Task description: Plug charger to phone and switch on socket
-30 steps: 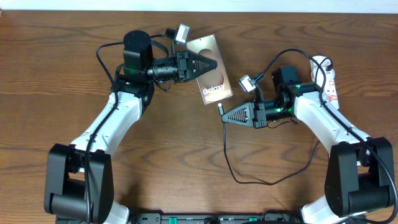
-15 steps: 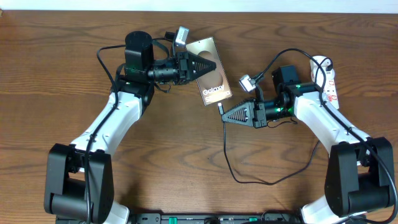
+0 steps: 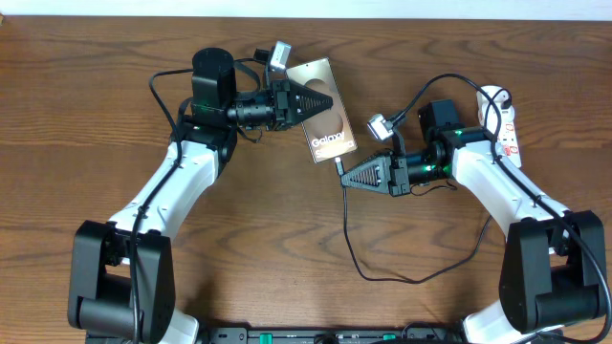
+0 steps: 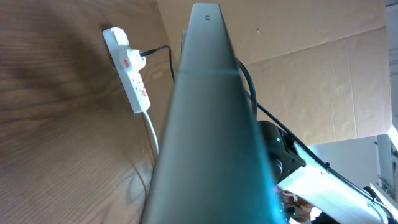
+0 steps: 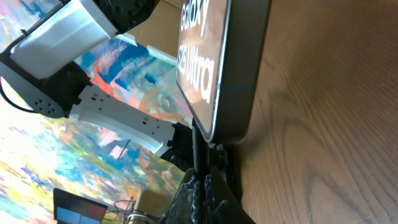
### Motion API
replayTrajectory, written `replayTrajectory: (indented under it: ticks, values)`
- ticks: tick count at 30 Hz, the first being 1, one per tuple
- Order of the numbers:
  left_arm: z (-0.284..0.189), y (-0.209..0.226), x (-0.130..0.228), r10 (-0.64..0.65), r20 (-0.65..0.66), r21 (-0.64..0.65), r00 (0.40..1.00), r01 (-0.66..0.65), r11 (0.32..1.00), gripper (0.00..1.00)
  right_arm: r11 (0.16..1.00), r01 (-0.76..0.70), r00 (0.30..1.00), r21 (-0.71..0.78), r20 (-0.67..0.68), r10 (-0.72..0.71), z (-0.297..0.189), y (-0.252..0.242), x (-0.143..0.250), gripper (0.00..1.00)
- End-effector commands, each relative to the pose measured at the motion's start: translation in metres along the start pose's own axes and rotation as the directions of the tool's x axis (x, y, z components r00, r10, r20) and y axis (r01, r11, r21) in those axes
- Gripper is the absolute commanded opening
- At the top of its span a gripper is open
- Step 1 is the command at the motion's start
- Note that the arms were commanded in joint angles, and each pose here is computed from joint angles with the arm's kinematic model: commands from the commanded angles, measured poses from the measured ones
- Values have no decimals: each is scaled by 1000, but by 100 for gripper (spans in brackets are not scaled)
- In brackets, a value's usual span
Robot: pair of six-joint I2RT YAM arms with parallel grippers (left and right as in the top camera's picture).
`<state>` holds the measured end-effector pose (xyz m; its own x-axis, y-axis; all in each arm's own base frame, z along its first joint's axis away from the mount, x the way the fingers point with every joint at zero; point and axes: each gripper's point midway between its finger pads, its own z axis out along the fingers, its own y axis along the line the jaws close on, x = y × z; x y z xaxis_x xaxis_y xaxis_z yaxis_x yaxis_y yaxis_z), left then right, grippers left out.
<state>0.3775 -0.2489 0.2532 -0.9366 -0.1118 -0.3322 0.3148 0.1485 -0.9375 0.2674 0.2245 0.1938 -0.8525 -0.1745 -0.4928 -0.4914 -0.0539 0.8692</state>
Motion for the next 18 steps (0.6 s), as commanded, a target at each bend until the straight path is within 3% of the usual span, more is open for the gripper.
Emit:
replayTrajectory:
  ticks: [1,18]
  values:
    - [-3,-17,1,55,-21,36,998,-55,998,7,999,25,1000,-32,7,-24,2,10,-2,1]
    - [2,-19,5,99,-33,42,995,-98,994,8,999,28,1000,-32,7,-28,2,10,-2,1]
